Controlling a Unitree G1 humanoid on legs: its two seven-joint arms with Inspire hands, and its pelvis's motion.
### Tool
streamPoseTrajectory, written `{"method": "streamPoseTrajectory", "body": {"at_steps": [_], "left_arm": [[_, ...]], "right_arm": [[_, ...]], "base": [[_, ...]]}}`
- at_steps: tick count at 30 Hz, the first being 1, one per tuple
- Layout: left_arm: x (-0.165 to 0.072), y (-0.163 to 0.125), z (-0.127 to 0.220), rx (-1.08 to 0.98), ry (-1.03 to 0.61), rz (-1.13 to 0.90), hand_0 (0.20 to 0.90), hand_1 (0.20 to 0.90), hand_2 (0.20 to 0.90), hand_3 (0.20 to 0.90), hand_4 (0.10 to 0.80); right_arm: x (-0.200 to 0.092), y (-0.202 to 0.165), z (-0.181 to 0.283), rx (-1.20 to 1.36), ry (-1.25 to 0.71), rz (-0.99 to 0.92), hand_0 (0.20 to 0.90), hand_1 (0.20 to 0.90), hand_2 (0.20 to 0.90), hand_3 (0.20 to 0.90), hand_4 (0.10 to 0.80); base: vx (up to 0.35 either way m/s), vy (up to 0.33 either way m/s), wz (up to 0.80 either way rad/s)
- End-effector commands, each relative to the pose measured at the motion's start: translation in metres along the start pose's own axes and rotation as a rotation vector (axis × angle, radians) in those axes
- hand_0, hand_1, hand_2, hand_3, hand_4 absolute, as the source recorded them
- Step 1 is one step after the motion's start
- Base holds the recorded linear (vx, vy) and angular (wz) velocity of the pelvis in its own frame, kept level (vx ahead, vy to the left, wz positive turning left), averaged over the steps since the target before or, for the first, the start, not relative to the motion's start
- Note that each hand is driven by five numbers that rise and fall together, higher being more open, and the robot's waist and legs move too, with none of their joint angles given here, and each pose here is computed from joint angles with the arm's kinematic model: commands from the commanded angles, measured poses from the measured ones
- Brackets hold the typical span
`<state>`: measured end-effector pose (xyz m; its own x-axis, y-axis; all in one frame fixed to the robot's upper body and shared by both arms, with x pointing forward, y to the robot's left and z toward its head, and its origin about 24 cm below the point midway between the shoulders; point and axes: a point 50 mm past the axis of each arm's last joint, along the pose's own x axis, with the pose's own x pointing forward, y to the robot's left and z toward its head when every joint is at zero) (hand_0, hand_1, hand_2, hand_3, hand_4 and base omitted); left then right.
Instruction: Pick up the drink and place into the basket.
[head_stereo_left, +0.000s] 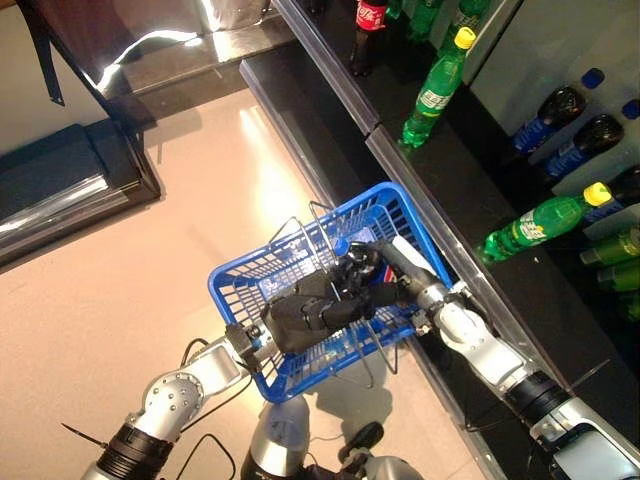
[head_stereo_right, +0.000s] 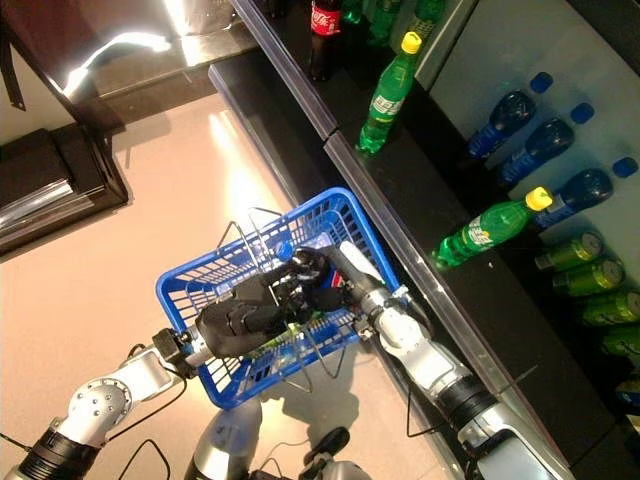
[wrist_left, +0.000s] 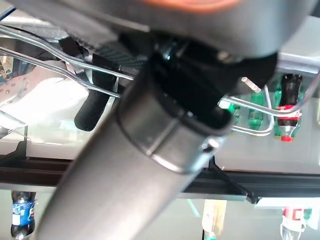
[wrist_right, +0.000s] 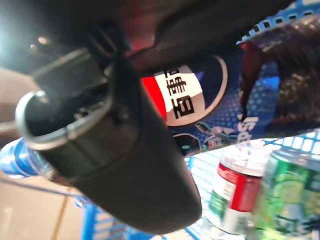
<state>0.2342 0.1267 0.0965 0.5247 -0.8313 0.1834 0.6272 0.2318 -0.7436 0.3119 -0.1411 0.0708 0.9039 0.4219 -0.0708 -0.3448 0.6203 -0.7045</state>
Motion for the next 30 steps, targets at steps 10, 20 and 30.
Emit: {"method": "streamPoseTrajectory", "body": {"at_steps": [10, 20, 30], "left_arm": [[0.044, -0.133, 0.009, 0.020, -0.118, -1.023, 0.300, 0.300, 0.300, 0.200, 0.100], [0.047, -0.141, 0.008, 0.029, -0.087, -1.069, 0.300, 0.300, 0.300, 0.200, 0.100], [0.050, -0.144, 0.007, 0.034, -0.062, -1.101, 0.300, 0.300, 0.300, 0.200, 0.100]], "right_arm": [[0.023, 0.037, 0.048, -0.202, -0.192, 0.149, 0.300, 0.300, 0.300, 0.200, 0.100], [0.033, 0.041, 0.063, -0.320, -0.228, 0.185, 0.300, 0.300, 0.300, 0.200, 0.100], [0.040, 0.051, 0.071, -0.408, -0.239, 0.250, 0.300, 0.300, 0.300, 0.200, 0.100]], "base": [[0.000, 0.000, 0.00], [0.000, 0.000, 0.00], [0.024, -0.018, 0.01]]}}
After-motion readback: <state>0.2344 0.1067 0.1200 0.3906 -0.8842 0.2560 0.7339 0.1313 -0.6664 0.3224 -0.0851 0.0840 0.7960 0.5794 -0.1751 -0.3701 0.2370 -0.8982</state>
